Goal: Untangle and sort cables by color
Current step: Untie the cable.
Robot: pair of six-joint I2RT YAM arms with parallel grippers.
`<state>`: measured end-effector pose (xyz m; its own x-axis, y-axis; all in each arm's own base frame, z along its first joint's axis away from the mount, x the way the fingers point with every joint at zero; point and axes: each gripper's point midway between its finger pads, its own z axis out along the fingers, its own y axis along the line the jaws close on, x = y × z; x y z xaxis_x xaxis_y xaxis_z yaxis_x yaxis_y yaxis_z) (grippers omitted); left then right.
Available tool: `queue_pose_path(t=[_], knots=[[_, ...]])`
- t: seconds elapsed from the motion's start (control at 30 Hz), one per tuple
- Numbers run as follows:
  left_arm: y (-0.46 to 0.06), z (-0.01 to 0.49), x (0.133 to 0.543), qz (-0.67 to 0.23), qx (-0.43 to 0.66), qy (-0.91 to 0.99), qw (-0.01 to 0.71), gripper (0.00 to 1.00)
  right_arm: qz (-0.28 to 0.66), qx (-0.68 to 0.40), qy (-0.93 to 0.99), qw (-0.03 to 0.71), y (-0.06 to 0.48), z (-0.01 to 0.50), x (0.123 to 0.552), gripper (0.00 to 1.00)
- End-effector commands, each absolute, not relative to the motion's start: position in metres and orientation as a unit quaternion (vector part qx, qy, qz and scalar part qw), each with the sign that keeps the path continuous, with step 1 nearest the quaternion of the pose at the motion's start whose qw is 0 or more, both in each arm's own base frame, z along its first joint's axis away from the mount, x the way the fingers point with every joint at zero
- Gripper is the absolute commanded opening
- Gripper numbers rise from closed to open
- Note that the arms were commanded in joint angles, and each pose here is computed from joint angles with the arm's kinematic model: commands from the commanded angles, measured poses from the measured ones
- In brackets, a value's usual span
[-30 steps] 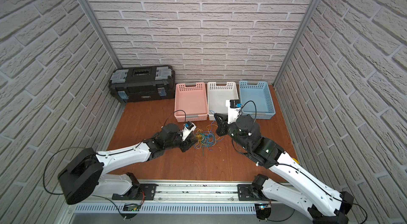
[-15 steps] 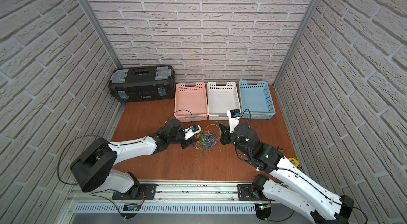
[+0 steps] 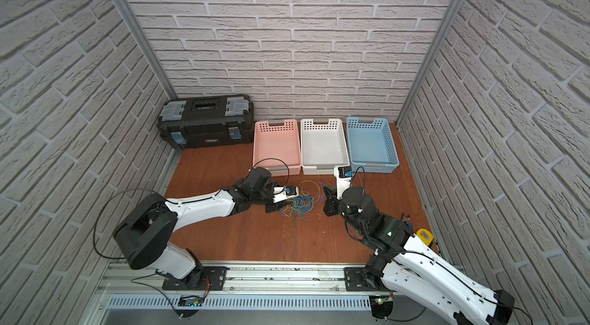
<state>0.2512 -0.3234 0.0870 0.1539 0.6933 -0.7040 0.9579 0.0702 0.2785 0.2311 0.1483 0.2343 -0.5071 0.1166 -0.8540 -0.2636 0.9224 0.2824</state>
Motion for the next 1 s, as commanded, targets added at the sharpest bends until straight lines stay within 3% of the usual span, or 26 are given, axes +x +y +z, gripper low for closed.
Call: queue_pose_path(t=[0.0, 0.23, 0.3, 0.37, 0.47, 0.97], knots=[[-0.324, 0.082, 0.255, -0.154, 0.682, 0.613, 0.367, 0.42, 0.19, -0.029, 0.837, 0.512, 0.142, 0.242, 0.233, 0.03], [-0.323, 0.077, 0.26, -0.155, 0.686, 0.612, 0.362, 0.45, 0.19, -0.03, 0.835, 0.516, 0.14, 0.245, 0.232, 0.03], [-0.322, 0.075, 0.259, -0.159, 0.689, 0.61, 0.357, 0.4, 0.187, -0.031, 0.836, 0.514, 0.14, 0.243, 0.232, 0.03], [-0.321, 0.075, 0.258, -0.164, 0.687, 0.612, 0.356, 0.28, 0.184, -0.029, 0.837, 0.515, 0.139, 0.243, 0.233, 0.03], [-0.316, 0.072, 0.258, -0.159, 0.681, 0.619, 0.358, 0.0, 0.185, -0.023, 0.833, 0.522, 0.137, 0.247, 0.233, 0.03], [-0.285, 0.054, 0.268, -0.12, 0.615, 0.683, 0.375, 0.0, 0.199, 0.078, 0.734, 0.644, 0.074, 0.343, 0.212, 0.03]])
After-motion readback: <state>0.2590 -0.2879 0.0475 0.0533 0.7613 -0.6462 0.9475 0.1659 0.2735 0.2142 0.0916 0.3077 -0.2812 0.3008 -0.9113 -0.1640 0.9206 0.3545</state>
